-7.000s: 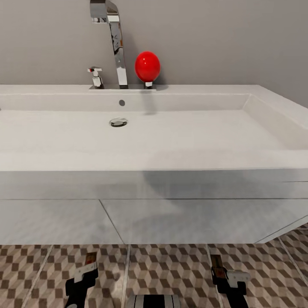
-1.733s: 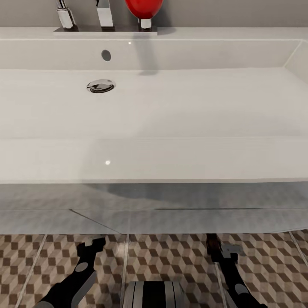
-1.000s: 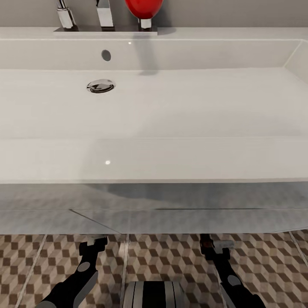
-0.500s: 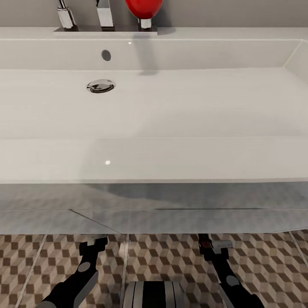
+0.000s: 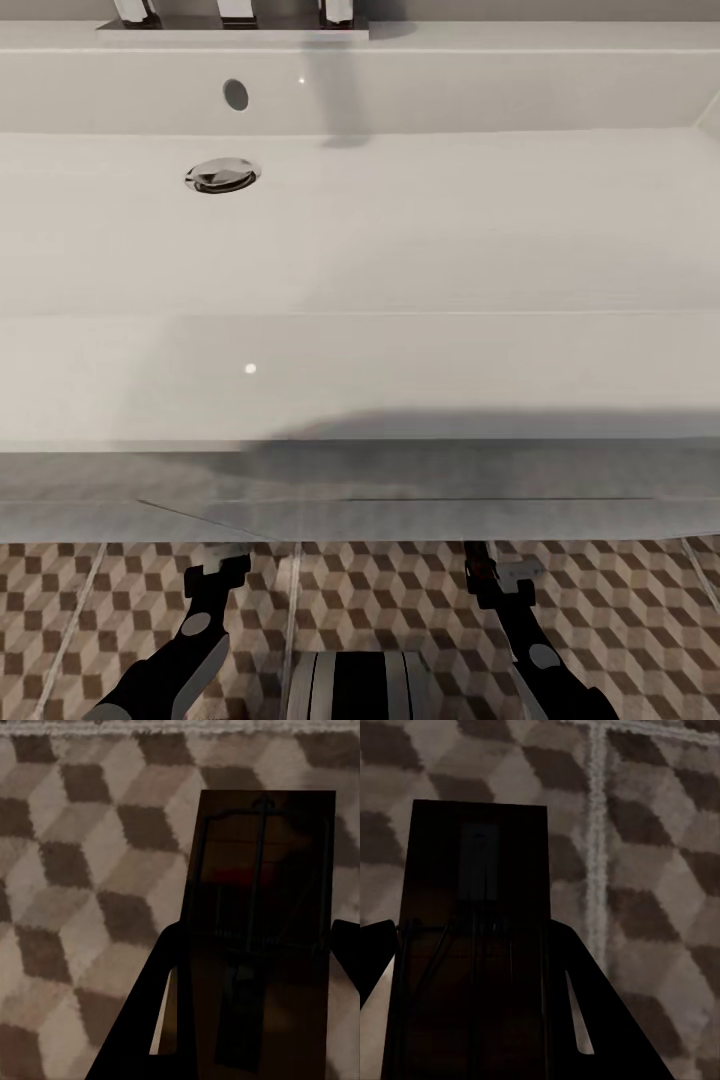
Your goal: Take the four mousetraps from the cabinet in the bathroom and place them on the bathroom floor. Make sure all four end up on the same floor surface, and ensure that at least two of them are either under or directly next to the same bathroom sink.
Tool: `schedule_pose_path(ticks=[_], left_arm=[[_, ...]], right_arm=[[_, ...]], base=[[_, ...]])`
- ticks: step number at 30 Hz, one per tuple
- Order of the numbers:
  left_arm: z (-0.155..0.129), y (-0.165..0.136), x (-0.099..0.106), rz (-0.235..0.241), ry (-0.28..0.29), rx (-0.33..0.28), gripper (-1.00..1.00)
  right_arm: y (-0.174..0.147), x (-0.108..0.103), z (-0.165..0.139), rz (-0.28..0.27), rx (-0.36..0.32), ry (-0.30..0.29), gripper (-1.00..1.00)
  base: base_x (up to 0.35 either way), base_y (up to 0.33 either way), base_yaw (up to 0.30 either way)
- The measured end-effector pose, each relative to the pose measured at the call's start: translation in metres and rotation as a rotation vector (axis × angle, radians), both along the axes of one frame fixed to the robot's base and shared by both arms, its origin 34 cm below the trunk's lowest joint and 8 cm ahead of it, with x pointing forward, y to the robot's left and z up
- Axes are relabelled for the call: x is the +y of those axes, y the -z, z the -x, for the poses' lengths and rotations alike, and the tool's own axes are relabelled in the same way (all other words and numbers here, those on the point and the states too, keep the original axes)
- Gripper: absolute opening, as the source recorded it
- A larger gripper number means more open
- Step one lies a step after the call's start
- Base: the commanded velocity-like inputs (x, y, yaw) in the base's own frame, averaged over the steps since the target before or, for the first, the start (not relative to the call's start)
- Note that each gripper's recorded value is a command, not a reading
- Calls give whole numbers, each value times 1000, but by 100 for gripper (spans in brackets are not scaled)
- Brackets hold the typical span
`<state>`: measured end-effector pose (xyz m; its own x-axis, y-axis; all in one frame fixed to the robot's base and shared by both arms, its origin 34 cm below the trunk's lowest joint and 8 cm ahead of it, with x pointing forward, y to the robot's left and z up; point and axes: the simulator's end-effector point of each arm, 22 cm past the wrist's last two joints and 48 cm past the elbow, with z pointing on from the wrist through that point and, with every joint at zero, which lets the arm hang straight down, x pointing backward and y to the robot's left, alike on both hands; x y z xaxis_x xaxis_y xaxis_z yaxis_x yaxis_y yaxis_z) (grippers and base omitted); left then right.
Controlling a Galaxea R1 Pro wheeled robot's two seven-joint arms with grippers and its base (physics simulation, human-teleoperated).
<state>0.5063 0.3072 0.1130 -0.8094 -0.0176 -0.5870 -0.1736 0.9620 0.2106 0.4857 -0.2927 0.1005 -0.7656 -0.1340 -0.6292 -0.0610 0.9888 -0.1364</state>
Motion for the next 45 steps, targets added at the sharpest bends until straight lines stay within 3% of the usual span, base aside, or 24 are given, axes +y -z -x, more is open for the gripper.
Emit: schedule_pose_path(ticks=[12, 25, 33, 40, 45], left_arm=[[-15, -16, 11, -43, -25, -100, -100], [-17, -18, 14, -48, -27, -113, -100], [-24, -26, 20, -58, -45, -165, -100], [-24, -28, 19, -60, -50, -173, -100], [-24, -28, 19, -61, -50, -173, -100]], right_arm=[[0, 0, 0, 0, 0, 1, -100], [0, 0, 0, 0, 0, 2, -100], [0, -1, 0, 0, 1, 5, -100], [1, -4, 0, -2, 6, 2, -100], [2, 9, -1, -35, 10, -26, -100]], base=[[0, 0, 0], [0, 0, 0], [0, 0, 0], [0, 0, 0], [0, 0, 0]])
